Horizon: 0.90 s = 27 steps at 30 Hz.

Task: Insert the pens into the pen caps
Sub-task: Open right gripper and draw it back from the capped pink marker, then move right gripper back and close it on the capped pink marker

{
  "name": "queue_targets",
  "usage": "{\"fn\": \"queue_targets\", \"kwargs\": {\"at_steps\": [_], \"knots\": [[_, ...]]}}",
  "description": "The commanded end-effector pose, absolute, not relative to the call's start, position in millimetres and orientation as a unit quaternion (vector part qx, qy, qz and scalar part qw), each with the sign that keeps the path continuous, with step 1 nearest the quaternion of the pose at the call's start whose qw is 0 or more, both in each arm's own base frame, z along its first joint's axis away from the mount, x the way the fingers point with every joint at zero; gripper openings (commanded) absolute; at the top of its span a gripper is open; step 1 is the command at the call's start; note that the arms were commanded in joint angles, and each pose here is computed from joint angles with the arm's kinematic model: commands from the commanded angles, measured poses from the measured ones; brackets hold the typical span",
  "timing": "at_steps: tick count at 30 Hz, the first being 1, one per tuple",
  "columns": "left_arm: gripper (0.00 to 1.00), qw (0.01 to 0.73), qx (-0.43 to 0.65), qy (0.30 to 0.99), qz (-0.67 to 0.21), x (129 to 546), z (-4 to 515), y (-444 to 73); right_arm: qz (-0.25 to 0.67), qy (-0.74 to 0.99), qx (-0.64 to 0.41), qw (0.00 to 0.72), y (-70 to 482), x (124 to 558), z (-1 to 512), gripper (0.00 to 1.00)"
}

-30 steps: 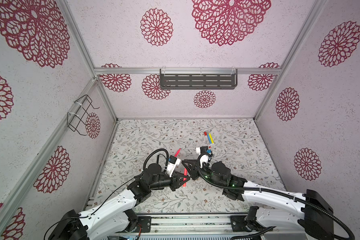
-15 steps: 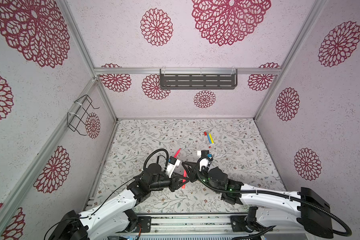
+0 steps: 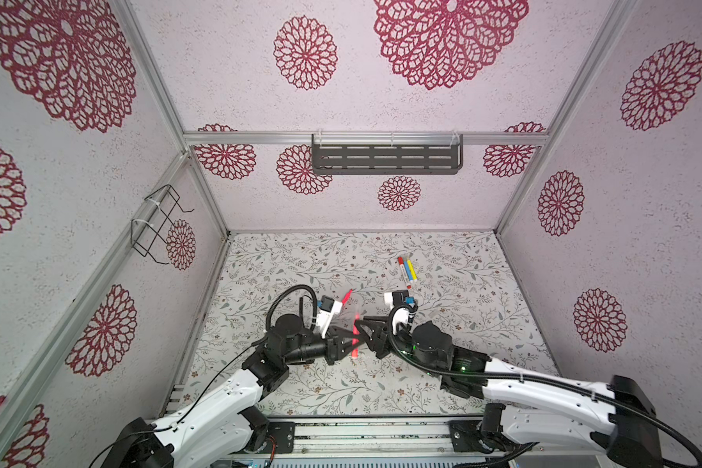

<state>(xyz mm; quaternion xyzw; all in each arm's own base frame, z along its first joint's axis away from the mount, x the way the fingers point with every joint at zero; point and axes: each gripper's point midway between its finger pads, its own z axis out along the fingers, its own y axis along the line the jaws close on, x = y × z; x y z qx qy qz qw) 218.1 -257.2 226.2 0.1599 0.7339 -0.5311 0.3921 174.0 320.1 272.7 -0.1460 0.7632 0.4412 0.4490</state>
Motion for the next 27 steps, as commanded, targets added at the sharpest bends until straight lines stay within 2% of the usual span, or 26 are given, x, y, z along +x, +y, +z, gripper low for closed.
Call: {"fn": "queue_targets", "kwargs": {"at_steps": [1,6,17,27], "knots": [[0.00,0.468,0.107,0.723,-0.496,246,248,-239,0.407,0.761,-0.183,0.471,278,168,295,0.66],[0.00,0.465,0.117,0.726,-0.493,232,238,-242,0.393,0.752,-0.173,0.500,257,176,325,0.68],[0.00,0.476,0.158,0.728,-0.467,216,248,-262,0.373,0.774,-0.252,0.446,331,197,318,0.65],[0.00,0.479,0.163,0.728,-0.463,213,248,-267,0.387,0.780,-0.269,0.412,359,206,304,0.49]]}}
